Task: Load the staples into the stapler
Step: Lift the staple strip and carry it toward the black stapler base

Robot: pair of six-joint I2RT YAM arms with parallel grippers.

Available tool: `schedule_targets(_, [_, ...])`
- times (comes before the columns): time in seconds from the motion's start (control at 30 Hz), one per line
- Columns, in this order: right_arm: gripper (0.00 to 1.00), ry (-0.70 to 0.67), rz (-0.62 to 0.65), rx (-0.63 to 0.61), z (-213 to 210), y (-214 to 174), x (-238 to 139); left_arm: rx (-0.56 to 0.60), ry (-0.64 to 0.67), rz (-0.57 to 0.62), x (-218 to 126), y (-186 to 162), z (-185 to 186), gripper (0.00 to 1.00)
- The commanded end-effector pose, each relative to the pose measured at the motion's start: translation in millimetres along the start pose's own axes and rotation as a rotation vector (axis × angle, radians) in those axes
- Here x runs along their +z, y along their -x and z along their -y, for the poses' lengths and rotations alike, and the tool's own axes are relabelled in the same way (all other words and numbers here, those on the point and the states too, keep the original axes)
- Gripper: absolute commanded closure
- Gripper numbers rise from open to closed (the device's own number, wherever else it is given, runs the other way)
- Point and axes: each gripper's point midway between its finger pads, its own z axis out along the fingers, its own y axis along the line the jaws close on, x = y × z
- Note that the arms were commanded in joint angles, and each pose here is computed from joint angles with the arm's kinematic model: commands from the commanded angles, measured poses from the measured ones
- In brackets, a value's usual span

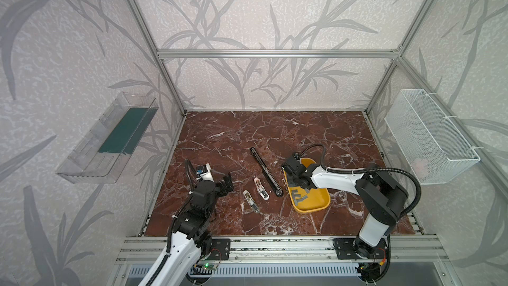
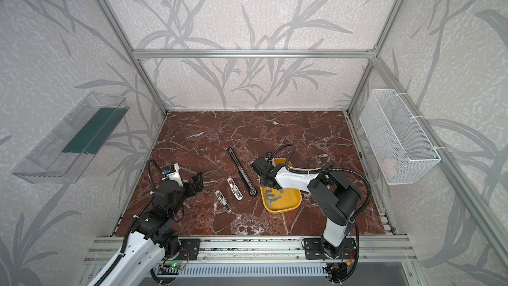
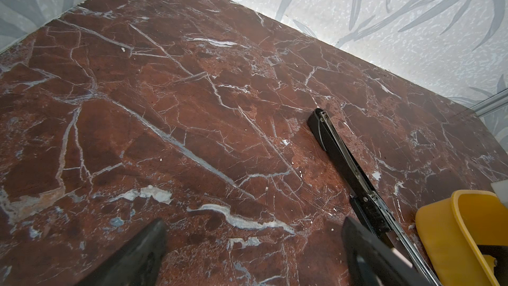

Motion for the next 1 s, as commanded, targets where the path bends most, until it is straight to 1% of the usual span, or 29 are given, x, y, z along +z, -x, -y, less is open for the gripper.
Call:
schedule_targets(0.0, [0.82,-0.057,-0.103,-0.026,18,-36,13,-0.014,0.019,0.026,0,4,-4,0.01])
schedule_targets(0.07, [0.84,-0.058,-0.099,-0.025,18,-36,13,-0.015,0.022,0.024,0,4,-4,0.01])
schedule_targets(0.37, [0.85,-0.071,-0.072,-0.029,22,-30,5,-0.013,0.018,0.034,1,6,-3,0.01])
schedule_targets(0.63, [0.86,-0.071,0.009,-0.027,20,-5,-10,-0.001,0.0,0.017,7,6,3,0.01])
schedule_targets(0.8, [0.87,-0.029,0.084,-0.002,17,13,-32,0.0,-0.009,-0.02,11,2,8,0.01])
schedule_targets(0.93, [0.87,0.002,0.168,-0.017,16,20,-55,-0.007,-0.008,-0.04,10,-1,7,0.01])
schedule_targets(0.97, [0.87,0.017,0.189,-0.042,15,21,-61,-0.011,-0.01,-0.038,8,-2,7,0.01])
